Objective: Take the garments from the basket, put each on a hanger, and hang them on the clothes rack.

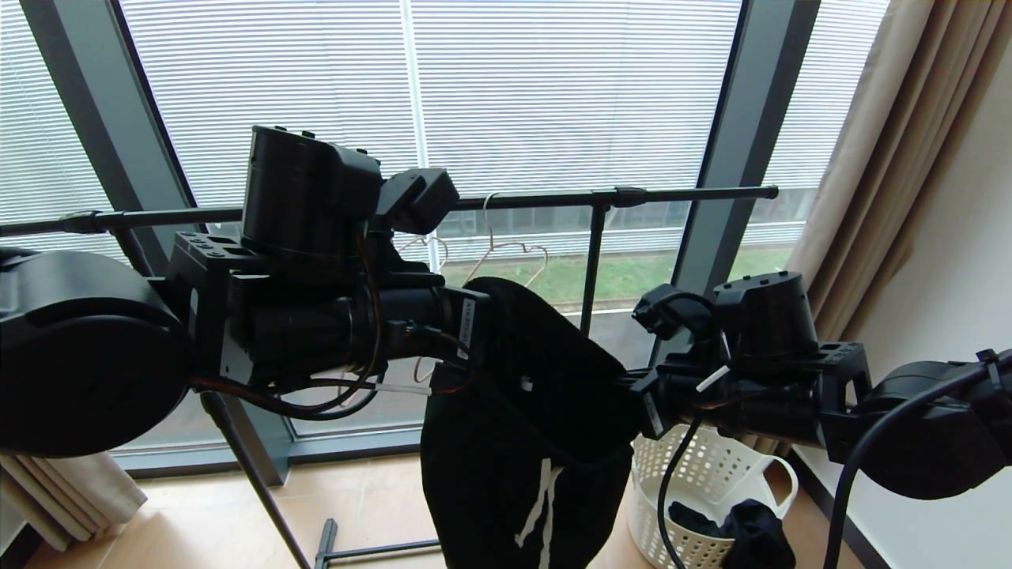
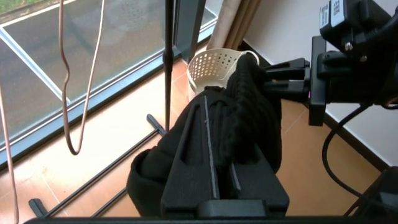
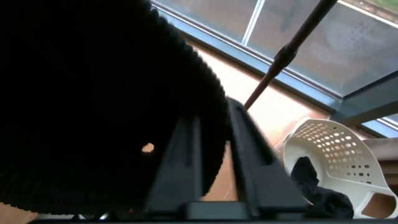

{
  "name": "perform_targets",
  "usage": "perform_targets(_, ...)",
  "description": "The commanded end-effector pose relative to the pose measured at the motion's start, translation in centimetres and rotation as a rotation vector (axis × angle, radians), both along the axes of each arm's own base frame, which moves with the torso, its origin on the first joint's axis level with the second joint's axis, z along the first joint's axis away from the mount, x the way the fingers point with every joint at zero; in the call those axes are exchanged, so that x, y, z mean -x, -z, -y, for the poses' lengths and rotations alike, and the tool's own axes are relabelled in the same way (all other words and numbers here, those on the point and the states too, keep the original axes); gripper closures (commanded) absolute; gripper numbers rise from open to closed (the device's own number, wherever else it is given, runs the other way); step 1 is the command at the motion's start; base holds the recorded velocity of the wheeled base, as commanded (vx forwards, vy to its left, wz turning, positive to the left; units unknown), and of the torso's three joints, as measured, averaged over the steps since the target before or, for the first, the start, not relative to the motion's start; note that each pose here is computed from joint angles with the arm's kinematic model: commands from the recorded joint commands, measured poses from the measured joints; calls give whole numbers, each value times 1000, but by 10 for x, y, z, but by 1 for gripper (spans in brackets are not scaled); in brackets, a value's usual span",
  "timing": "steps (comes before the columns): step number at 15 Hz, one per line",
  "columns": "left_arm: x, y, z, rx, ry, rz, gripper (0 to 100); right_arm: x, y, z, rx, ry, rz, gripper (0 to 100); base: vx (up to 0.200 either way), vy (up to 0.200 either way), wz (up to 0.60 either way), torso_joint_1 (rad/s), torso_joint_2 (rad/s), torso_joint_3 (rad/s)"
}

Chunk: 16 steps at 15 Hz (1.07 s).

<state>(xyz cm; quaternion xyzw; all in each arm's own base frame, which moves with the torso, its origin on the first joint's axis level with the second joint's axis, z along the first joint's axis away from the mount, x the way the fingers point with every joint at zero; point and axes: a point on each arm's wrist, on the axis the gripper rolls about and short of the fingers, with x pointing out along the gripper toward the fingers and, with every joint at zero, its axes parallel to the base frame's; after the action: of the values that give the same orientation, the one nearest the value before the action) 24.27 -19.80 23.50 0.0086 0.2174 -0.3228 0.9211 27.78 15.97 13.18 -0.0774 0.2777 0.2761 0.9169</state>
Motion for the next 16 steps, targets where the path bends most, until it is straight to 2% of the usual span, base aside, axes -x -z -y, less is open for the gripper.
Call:
perform_targets(1, 2, 0, -2, 0, -1, -1, 100, -6, 1, 4, -3, 22, -4, 100, 0, 0, 0, 0, 0, 0)
perform_targets(2, 2, 0, -2, 0, -1, -1, 100, -7, 1, 4, -8, 26, -3, 100, 0, 0, 0, 0, 0, 0)
perform_targets(4, 5, 6, -4, -10, 8, -19, 100, -14, -10, 9, -76, 95, 0, 100, 0, 0, 0, 0, 0, 0)
perform_targets(6, 8, 12, -7, -28, 38, -31, 100, -15, -30, 16, -127, 134, 46, 100, 0, 0, 0, 0, 0, 0)
perform_targets(7, 9, 17, -8, -57, 51, -27, 0, -15, -34, 17, -135, 136, 57, 100, 0, 0, 0, 0, 0, 0)
perform_targets(8, 10, 22, -9, -98, 67, -14, 0, -13, -39, 18, -141, 137, 68, 100, 0, 0, 0, 0, 0, 0)
perform_targets(10, 17, 28, -15, -137, 84, -16, 0, -11, -47, 19, -154, 138, 89, 100, 0, 0, 0, 0, 0, 0)
perform_targets(12, 23, 36, -33, -198, 91, -1, 0, -10, -54, 27, -178, 165, 97, 100, 0, 0, 0, 0, 0, 0)
perform_targets(14, 29, 40, -49, -217, 149, 5, 0, -10, -60, 29, -215, 189, 102, 100, 0, 0, 0, 0, 0, 0)
perform_targets(15, 31, 43, -56, -239, 172, 16, 0, -12, -63, 29, -223, 192, 108, 100, 0, 0, 0, 0, 0, 0)
perform_targets(16, 33, 48, -66, -286, 208, 41, 0, -14, -68, 28, -234, 194, 122, 100, 0, 0, 0, 0, 0, 0)
